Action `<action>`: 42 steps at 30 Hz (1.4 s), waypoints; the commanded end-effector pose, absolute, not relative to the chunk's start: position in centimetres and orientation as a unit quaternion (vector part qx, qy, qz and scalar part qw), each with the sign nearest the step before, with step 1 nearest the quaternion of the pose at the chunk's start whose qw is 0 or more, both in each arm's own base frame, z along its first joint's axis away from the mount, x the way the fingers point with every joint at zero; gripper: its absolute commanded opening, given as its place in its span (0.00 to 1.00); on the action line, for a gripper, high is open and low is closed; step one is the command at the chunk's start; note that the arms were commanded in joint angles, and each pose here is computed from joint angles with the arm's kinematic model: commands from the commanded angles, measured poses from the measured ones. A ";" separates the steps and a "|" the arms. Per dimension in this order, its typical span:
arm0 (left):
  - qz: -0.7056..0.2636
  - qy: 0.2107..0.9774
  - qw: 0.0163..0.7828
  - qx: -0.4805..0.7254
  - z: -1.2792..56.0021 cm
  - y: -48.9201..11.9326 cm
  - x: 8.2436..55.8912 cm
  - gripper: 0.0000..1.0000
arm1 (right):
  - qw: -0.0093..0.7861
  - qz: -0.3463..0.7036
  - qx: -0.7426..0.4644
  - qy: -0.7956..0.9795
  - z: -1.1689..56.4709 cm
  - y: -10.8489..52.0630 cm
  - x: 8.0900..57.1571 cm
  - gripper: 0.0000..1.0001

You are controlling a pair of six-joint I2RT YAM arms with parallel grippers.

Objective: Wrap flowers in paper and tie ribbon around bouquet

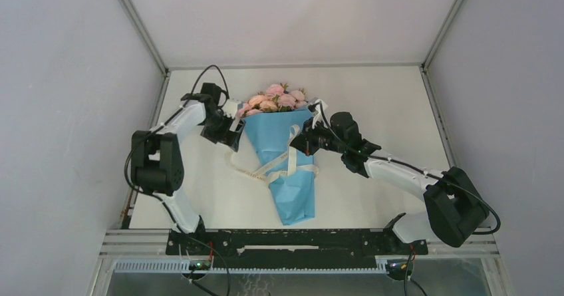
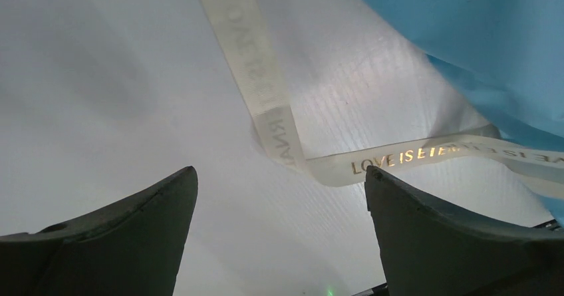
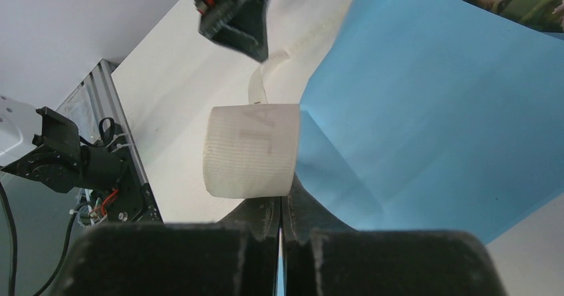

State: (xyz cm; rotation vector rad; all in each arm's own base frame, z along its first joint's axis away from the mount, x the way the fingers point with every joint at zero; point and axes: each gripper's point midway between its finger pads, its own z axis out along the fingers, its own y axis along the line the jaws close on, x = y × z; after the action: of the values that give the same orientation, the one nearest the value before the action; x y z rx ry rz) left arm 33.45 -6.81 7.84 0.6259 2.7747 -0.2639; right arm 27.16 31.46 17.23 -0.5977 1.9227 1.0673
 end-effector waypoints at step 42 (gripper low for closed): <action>0.235 0.952 0.173 0.096 9.8 18.0 33.9 0.00 | 0.437 0.220 0.364 0.793 11.1 -4.4 34.0 0.00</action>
State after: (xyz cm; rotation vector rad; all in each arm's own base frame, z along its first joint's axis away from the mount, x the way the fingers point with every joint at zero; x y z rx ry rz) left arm 34.87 1.79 7.68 0.6284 2.7090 0.0961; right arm 37.20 12.68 18.00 0.1168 1.9925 0.7392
